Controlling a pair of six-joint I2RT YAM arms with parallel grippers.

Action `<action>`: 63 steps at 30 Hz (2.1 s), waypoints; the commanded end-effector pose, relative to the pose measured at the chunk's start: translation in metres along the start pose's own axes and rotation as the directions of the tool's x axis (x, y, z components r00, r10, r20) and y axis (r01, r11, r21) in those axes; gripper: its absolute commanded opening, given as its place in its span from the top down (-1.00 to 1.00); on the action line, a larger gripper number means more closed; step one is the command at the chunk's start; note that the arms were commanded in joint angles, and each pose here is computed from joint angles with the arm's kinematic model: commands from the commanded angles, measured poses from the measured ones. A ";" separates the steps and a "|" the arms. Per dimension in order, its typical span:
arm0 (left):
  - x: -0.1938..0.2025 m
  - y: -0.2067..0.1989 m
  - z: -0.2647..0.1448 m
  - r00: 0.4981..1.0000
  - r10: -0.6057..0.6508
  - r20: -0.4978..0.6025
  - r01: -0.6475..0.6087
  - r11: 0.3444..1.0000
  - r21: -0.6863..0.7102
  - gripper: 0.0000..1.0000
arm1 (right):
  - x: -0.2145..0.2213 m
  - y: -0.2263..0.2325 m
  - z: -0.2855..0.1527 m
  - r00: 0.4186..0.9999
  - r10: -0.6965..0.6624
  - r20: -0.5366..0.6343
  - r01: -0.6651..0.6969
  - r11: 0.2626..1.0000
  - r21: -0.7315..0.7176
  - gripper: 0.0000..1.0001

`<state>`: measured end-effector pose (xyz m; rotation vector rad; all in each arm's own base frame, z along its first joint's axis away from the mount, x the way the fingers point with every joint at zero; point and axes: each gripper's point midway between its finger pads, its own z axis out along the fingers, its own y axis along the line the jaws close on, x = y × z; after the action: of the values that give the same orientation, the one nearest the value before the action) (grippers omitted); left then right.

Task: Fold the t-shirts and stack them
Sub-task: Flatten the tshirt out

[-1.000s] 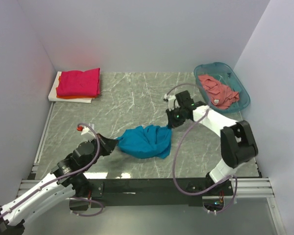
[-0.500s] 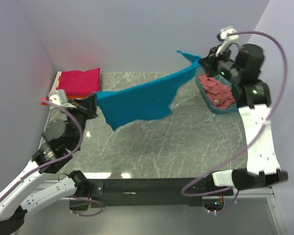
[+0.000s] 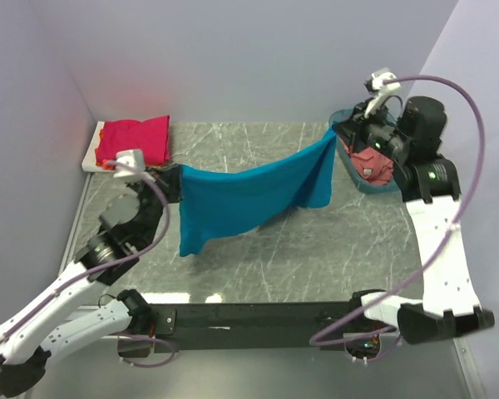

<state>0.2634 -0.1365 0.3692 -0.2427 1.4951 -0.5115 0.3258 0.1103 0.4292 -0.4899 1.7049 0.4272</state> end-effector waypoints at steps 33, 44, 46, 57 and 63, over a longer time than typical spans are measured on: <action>0.171 -0.026 -0.087 0.683 0.001 -0.730 0.415 0.823 0.389 -0.25 | 0.227 0.080 -0.087 0.867 -0.403 -0.292 0.218 0.835 -0.506 0.03; 0.145 0.008 -0.073 0.765 -0.027 -0.644 0.222 0.949 0.224 -0.51 | 0.206 0.080 -0.044 0.942 -0.204 -0.265 0.057 0.878 -0.474 -0.40; 0.173 0.012 -0.059 0.715 -0.069 -0.695 0.253 0.953 0.166 -0.35 | 0.215 0.091 -0.031 0.936 -0.132 -0.327 -0.066 0.845 -0.530 -0.36; 0.222 0.070 -0.021 0.756 -0.291 -0.586 0.253 0.956 -0.148 -0.22 | 0.259 0.179 0.025 0.888 -0.331 -0.320 -0.009 0.683 -0.730 -0.27; 0.238 0.096 -0.014 0.765 -0.331 -0.553 0.213 0.940 -0.267 -0.18 | 0.249 0.133 0.113 0.868 -0.208 -0.450 0.011 0.916 -0.402 -0.29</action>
<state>0.2422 -0.1707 0.1035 -0.3852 2.2439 -0.7680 0.2297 0.2563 0.1531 -1.3263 2.0220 0.8355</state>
